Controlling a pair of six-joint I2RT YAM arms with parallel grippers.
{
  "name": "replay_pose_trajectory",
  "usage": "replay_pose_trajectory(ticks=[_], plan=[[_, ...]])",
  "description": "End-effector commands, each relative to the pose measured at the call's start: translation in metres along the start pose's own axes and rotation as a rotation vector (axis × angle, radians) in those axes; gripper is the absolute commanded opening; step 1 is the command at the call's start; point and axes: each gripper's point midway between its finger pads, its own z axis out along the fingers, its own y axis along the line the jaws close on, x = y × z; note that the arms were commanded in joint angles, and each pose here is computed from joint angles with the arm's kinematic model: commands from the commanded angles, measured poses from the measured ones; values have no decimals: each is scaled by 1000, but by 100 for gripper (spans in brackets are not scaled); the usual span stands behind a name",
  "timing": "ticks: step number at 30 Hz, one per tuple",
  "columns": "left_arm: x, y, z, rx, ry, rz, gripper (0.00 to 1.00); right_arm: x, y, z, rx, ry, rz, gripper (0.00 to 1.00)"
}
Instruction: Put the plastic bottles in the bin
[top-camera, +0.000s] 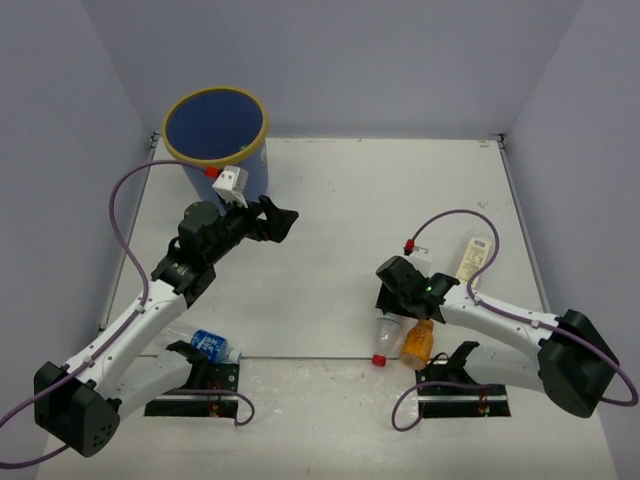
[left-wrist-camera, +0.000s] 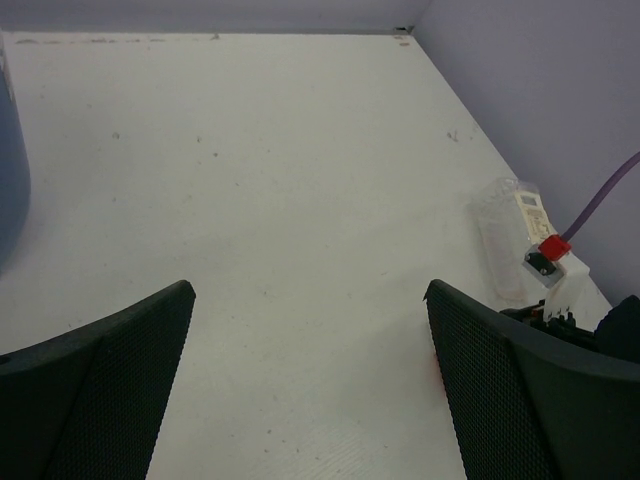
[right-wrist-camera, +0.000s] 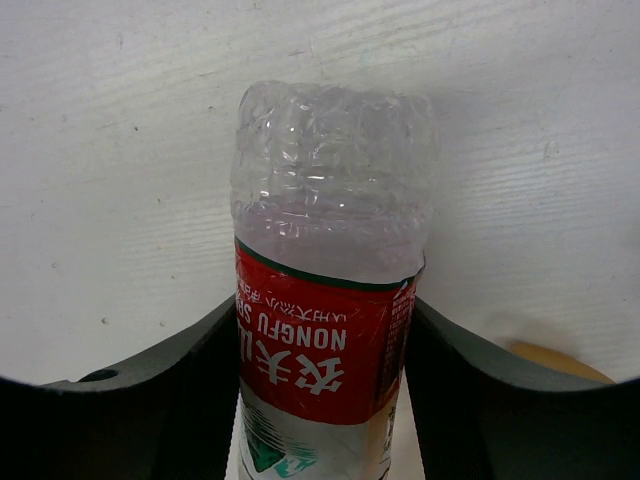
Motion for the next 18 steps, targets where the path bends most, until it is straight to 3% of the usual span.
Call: replay_pose_trajectory(ticks=[1, 5, 9, 12, 18], plan=[[13, -2, 4, 28, 32, -32, 100, -16, 27, -6, -110, -41, -25, 44], [32, -25, 3, 191, 74, -42, 100, -44, 55, -26, -215, -119, -3, 35], [58, -79, -17, 550, 97, -65, 100, -74, 77, -41, -296, -149, 98, 35], [83, -111, -28, 698, 149, -62, 100, -93, 98, -51, -421, -128, 161, 31], [126, -138, 1, 691, 282, 5, 100, -111, 124, -74, -543, -133, 175, 28]])
